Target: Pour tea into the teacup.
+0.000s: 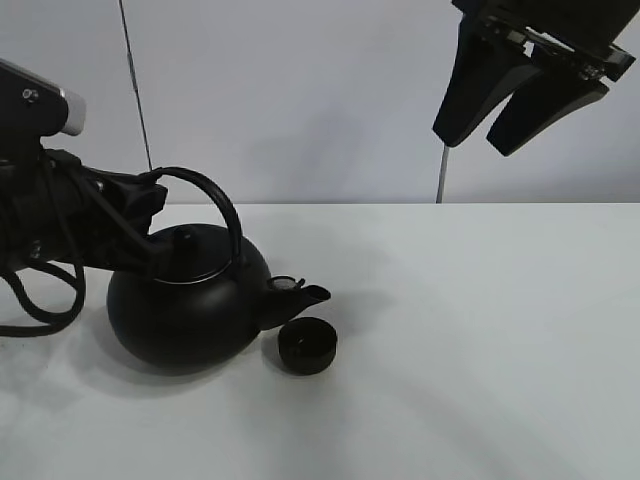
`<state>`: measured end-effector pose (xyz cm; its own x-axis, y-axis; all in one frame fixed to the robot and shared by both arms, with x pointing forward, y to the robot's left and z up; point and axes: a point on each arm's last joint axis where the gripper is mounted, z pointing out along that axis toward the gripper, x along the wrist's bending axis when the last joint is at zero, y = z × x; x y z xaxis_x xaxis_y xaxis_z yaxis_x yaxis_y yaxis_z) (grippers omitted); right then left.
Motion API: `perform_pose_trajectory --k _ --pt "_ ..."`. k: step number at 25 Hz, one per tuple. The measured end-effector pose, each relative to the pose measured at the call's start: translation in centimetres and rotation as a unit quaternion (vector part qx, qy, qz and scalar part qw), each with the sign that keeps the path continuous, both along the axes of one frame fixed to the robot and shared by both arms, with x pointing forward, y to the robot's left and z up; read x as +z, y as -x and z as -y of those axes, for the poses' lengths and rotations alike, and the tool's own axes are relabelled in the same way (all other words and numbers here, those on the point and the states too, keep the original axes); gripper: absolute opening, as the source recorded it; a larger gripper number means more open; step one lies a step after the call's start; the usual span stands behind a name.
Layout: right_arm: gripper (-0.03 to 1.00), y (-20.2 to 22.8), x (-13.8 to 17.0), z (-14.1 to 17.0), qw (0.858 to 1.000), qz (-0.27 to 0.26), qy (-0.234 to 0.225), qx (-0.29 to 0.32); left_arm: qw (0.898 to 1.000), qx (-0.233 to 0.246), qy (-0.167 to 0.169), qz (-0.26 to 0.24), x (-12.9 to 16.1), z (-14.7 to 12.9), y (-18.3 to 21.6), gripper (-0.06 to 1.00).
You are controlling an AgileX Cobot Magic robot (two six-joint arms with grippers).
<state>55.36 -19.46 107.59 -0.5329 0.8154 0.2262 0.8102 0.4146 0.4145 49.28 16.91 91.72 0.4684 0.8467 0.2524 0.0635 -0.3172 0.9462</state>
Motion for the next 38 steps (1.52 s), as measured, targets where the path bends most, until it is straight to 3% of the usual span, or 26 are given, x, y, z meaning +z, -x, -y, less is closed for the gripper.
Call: perform_pose_trajectory --k 6,13,24,34,38 --pt "0.43 0.0 0.0 -0.1 1.000 -0.001 -0.006 -0.001 1.000 0.004 -0.026 0.012 0.0 -0.2 -0.1 0.13" --pt "0.43 0.0 0.1 -0.3 1.000 -0.001 -0.018 -0.005 0.999 0.029 -0.019 0.007 0.0 -0.6 -0.2 0.13" --pt "0.43 -0.1 0.2 -0.3 1.000 0.004 -0.019 -0.007 0.997 0.058 0.041 0.007 1.0 -0.2 -1.6 0.13" --pt "0.43 -0.1 0.2 -0.3 1.000 0.004 -0.019 -0.007 0.999 0.013 -0.017 0.029 1.0 0.4 -1.5 0.13" --pt "0.43 -0.1 0.2 -0.3 1.000 0.004 -0.019 -0.007 0.999 0.010 -0.024 0.032 1.0 0.5 -1.5 0.13"
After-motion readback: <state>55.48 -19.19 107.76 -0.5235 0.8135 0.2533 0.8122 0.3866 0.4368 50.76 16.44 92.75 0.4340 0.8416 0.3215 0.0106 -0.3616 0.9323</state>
